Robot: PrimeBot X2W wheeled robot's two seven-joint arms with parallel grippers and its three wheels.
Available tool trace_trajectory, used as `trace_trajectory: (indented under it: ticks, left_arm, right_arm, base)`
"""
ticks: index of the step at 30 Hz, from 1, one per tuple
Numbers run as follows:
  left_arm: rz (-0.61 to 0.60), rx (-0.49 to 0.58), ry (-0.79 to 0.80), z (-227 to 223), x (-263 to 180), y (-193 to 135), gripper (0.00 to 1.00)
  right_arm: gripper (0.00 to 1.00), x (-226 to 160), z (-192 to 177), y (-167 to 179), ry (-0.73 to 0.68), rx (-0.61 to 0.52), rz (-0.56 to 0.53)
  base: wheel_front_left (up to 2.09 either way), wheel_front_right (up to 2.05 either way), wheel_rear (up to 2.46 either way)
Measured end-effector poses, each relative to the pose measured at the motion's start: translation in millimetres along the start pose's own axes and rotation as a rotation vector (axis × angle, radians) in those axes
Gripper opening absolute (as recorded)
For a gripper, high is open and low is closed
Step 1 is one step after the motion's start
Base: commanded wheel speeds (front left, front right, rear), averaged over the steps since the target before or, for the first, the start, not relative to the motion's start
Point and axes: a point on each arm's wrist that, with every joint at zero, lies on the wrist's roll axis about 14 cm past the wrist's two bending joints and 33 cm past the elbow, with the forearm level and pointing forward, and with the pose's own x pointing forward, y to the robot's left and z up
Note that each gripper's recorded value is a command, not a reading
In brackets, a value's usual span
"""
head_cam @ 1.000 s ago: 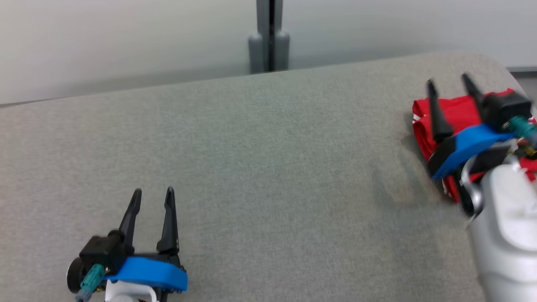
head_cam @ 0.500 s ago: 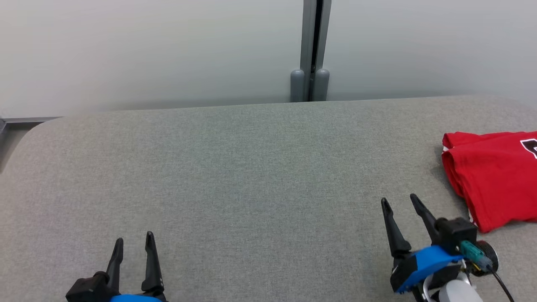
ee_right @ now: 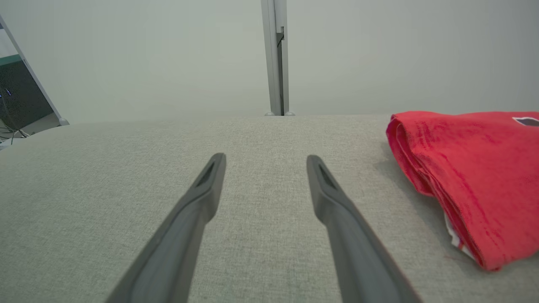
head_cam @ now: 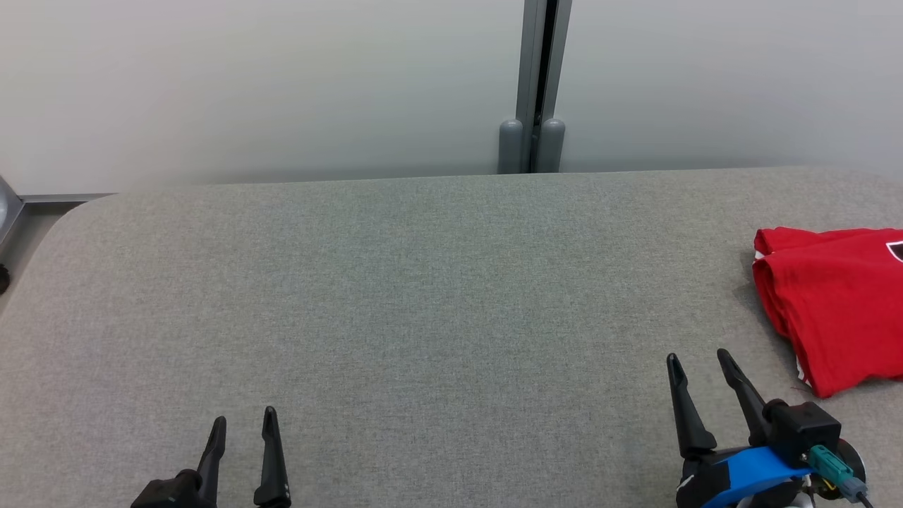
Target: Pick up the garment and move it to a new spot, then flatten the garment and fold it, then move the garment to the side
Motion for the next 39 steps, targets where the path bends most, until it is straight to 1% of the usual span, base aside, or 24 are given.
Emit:
trace_trajectory:
  ticks: [10, 11, 17, 26, 39]
  left_arm:
    - [-0.006, -0.004, 0.011, -3.3, 0.8, -1.4, 1.0]
    - [-0.009, -0.004, 0.012, -3.7, 1.1, -2.0, 0.0]
    - [0.019, -0.021, 0.08, -24.8, -7.9, 3.1, 0.0]
    - [0.065, -0.171, 0.099, -24.2, -5.2, 10.9, 0.0]
    - [0.082, -0.373, 0.086, -13.3, 4.5, 12.5, 0.0]
  right_arm:
    - [1.0, 2.4, 5.5, 0.5, -0.019, 0.001, 0.002]
    - [0.0, 2.1, 4.0, 0.6, -0.014, 0.002, 0.002]
    - [0.0, -6.5, -19.5, -1.3, 0.065, 0.018, -0.01]
    - [0.0, -6.8, -18.8, -10.7, 0.071, 0.19, -0.067]
    - [0.0, -6.4, -13.8, -19.9, 0.058, 0.415, -0.121]
  base:
    - [0.0, 0.0, 0.0]
    - [0.0, 0.0, 0.0]
    - [0.0, 0.0, 0.0]
    - [0.0, 0.0, 0.0]
    - [0.0, 0.0, 0.0]
